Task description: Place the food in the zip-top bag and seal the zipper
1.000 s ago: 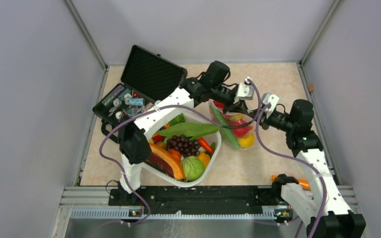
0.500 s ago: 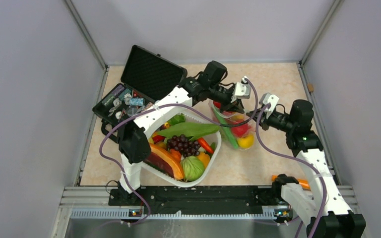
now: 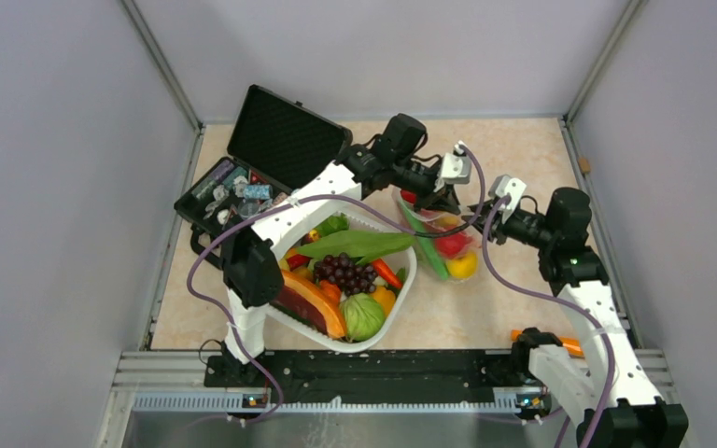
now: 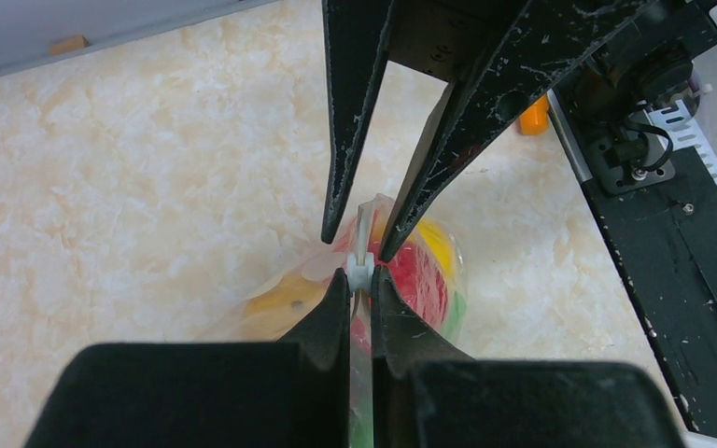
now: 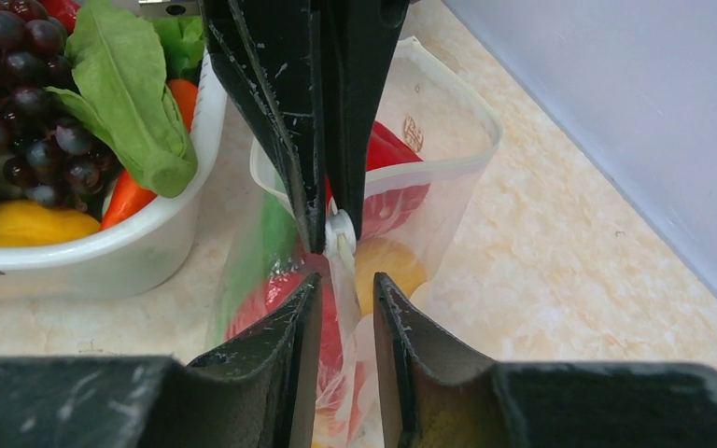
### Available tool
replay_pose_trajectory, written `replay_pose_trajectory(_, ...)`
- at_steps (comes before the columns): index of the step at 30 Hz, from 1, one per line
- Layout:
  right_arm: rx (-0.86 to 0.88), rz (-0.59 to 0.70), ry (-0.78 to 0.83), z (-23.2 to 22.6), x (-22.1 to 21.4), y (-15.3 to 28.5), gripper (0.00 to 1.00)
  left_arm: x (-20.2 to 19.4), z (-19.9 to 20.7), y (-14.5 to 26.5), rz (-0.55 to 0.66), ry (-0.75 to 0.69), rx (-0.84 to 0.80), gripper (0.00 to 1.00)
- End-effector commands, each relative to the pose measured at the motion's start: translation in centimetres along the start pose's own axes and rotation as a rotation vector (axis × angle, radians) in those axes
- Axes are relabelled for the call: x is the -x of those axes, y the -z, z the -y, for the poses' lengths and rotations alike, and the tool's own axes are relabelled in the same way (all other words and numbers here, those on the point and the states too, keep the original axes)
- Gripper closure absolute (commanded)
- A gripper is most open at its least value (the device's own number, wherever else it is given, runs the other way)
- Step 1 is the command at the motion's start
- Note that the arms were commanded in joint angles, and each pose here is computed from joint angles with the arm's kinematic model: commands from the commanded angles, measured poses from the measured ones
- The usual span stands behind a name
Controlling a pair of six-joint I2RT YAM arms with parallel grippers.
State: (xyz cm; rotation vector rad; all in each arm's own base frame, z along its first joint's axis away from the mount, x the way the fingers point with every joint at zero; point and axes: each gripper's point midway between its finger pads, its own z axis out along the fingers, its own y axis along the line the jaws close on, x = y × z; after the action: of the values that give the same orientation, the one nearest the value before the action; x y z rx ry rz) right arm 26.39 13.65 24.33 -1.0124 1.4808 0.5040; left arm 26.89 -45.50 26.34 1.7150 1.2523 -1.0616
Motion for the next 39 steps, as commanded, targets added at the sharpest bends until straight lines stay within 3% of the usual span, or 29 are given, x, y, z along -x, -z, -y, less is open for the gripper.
replay_pose_trajectory(1, -0.023, 0.068, 0.088, 0.55, 2.68, 0.47, 0.75, 1.95, 0.66, 0.49, 0.023, -0.042, -0.011, 1.00)
replay_pose_trajectory(13, 0.018, 0.070, 0.084, -0.08, 2.70, 0.39, 0.81, 2.25, 0.85, 0.31, 0.015, -0.057, -0.016, 1.00)
replay_pose_trajectory(22, 0.034, 0.074, 0.085, -0.16, 2.66, 0.20, 0.96, 1.95, 0.92, -0.07, 0.009, -0.050, -0.023, 1.00)
replay_pose_trajectory(25, 0.034, 0.083, 0.094, -0.12, 3.00, 0.21, 0.95, 1.77, 1.00, -0.20, 0.005, -0.045, -0.027, 1.00)
replay_pose_trajectory(29, 0.031, 0.090, 0.093, -0.02, 3.21, 0.19, 0.88, 1.82, 0.94, -0.25, 0.005, -0.048, -0.025, 1.00)
replay_pose_trajectory(34, 0.043, 0.085, 0.092, -0.10, 3.16, 0.14, 1.00, 1.93, 0.81, -0.28, 0.005, -0.051, -0.021, 1.00)
replay_pose_trajectory(39, 0.021, 0.078, 0.096, 0.35, 3.46, 0.25, 1.00, 1.44, 0.59, -0.46, -0.008, -0.040, -0.016, 1.00)
